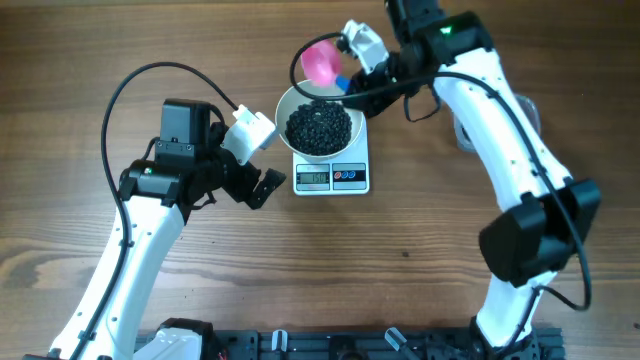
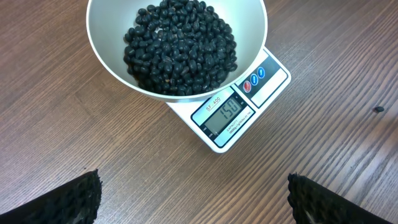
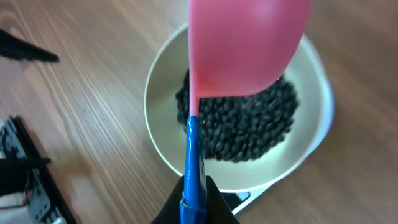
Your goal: Scoop item into bowl and weigh 150g on scale
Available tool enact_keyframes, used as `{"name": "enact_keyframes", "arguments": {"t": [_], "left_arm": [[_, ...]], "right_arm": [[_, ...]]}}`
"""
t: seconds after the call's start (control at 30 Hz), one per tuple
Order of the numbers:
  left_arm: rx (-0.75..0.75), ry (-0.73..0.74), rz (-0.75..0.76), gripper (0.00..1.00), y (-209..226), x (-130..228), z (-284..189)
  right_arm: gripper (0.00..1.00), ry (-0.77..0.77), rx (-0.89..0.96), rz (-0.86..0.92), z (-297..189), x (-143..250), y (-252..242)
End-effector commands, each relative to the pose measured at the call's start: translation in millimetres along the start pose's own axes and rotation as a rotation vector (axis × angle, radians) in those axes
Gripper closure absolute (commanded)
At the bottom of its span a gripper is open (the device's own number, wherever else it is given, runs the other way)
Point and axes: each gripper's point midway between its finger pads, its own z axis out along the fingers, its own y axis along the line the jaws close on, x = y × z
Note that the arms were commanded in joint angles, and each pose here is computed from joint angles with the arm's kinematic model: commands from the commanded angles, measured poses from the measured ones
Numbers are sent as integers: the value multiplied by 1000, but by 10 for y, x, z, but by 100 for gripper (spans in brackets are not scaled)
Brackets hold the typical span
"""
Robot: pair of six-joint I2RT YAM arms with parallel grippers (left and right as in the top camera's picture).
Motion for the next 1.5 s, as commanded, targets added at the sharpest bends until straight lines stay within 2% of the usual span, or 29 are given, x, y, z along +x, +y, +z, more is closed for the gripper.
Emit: {"name": "enact_keyframes", "arguments": {"t": [0.0,0.13,0.3,0.7,1.47], "left_arm": [[1,-3,-7,0,3,12,-3],[1,-3,-7,0,3,12,-3],[1,-3,-7,0,3,12,-3],[1,-2,-7,0,3,14,-2],[1,-3,-7,0,3,13,-3]], "right_arm": [[96,97,-40,-7,304,216,44],[96,147,-6,12,394,367,-51],[96,217,129,39,439,538,-306],[96,290,242,51,492,680,-556],[96,275,285,108,438,681,-698]]}}
